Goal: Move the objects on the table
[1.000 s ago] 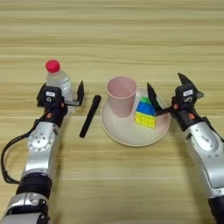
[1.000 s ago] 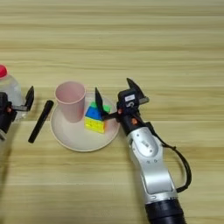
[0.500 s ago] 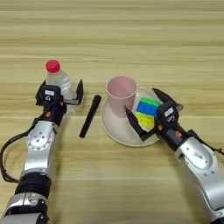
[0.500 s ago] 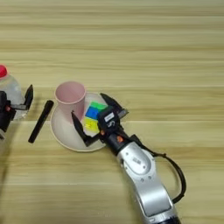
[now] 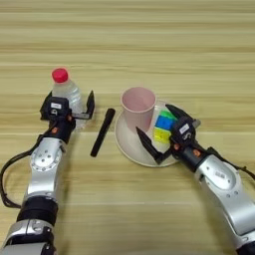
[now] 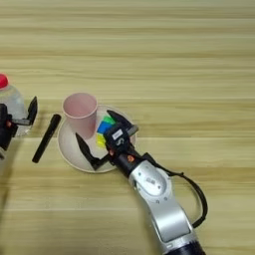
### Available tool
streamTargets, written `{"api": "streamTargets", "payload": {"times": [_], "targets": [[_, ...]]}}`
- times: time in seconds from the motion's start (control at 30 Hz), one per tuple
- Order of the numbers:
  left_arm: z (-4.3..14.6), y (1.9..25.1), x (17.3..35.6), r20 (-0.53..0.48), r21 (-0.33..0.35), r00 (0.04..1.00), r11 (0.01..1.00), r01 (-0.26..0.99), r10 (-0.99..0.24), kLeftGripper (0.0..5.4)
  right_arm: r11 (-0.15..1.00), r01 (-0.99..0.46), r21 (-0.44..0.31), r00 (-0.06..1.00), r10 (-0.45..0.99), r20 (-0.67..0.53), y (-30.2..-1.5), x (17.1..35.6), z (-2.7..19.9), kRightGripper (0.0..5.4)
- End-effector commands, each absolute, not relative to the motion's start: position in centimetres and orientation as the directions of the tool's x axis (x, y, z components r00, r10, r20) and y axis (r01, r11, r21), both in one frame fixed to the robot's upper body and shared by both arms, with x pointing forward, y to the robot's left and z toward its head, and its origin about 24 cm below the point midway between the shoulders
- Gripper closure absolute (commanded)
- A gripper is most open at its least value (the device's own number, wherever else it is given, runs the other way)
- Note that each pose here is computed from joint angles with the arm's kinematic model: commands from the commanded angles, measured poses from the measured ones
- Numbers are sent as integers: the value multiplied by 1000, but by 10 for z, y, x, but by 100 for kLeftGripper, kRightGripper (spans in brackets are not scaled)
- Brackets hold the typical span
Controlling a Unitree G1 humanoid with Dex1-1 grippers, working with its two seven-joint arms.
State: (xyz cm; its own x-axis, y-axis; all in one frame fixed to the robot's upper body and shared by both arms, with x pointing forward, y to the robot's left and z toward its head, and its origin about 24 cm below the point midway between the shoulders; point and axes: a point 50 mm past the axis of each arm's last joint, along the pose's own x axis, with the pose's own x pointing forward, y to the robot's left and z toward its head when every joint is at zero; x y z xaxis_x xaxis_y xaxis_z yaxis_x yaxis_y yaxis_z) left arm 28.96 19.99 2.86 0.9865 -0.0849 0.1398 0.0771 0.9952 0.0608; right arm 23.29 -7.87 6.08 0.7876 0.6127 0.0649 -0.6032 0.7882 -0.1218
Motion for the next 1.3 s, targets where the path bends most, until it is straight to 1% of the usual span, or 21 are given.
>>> {"api": "streamTargets", "payload": {"times": [0.03,0.2,0.4,0.73,1.0,1.3], "targets": [[27,198,290,126,75,988,994,83,-92,2,798,-589,-126,800,598,52,-79,240,60,0],[27,197,290,125,75,988,994,83,-92,2,788,-606,-107,789,613,41,-75,245,56,0],[27,196,290,126,74,988,994,78,-87,2,767,-632,-107,769,638,33,-70,248,55,0],[26,196,290,124,73,988,994,80,-89,2,767,-633,-106,768,639,36,-64,256,55,0],[26,196,290,126,71,988,995,77,-85,2,776,-627,-72,776,630,33,-62,267,53,0],[26,196,289,127,71,988,995,75,-84,2,771,-634,-68,771,636,30,-56,273,51,0]]}}
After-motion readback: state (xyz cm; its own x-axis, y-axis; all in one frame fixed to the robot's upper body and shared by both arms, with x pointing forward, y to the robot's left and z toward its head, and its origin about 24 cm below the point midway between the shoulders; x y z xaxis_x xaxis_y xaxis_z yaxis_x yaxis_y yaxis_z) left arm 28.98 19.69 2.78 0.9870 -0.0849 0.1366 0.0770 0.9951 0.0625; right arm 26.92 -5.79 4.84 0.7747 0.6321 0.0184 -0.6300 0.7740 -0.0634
